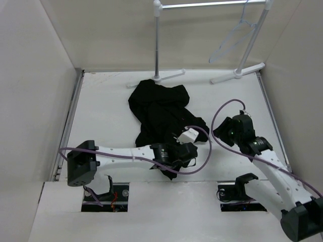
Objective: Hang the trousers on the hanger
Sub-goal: Flatten out the trousers at the center of the board.
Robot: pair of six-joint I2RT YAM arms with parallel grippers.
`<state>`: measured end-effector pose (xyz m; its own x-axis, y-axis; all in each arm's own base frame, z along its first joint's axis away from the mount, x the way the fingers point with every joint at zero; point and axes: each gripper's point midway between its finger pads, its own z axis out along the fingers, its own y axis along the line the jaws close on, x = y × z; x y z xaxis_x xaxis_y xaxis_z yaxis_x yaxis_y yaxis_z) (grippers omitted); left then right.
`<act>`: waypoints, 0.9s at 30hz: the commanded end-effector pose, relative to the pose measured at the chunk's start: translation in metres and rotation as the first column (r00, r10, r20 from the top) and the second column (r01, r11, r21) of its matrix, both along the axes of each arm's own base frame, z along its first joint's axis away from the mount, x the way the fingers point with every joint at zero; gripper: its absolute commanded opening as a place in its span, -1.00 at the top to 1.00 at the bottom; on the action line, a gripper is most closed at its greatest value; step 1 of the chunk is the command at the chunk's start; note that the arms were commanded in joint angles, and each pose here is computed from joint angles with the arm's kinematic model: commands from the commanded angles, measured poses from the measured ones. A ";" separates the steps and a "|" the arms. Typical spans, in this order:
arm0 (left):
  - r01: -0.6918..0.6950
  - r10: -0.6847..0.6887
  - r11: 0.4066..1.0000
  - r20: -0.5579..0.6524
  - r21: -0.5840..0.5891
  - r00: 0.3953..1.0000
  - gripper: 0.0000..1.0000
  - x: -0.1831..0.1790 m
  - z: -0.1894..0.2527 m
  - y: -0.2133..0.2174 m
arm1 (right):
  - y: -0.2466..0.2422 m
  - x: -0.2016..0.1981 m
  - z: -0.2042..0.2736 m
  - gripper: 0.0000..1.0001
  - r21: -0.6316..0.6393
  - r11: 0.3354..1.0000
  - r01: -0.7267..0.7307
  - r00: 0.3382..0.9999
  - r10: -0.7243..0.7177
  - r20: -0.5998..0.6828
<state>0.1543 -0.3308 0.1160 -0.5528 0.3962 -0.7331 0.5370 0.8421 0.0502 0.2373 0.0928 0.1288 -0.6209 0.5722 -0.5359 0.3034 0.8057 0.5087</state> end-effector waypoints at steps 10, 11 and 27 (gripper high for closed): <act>-0.039 0.038 0.999 -0.025 -0.010 0.999 0.51 0.001 -0.016 -0.008 | 0.041 0.056 -0.046 -0.24 0.156 0.987 -0.048 0.999 0.049 -0.006; -0.057 0.057 0.998 -0.026 -0.016 0.998 0.60 0.002 -0.019 0.001 | 0.042 0.058 -0.051 -0.24 0.160 0.986 -0.046 0.999 0.049 -0.014; -0.543 0.608 0.773 0.139 -0.330 0.781 0.89 0.071 0.150 0.215 | 0.040 0.079 0.056 0.94 0.145 0.988 -0.046 0.968 0.008 0.251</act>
<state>0.2155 -0.1876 0.2095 -0.5421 -0.0855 -0.8360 0.1308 0.9741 -0.1844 0.3027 0.1384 0.0965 -0.6339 0.6230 -0.4583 0.2511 0.7262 0.6400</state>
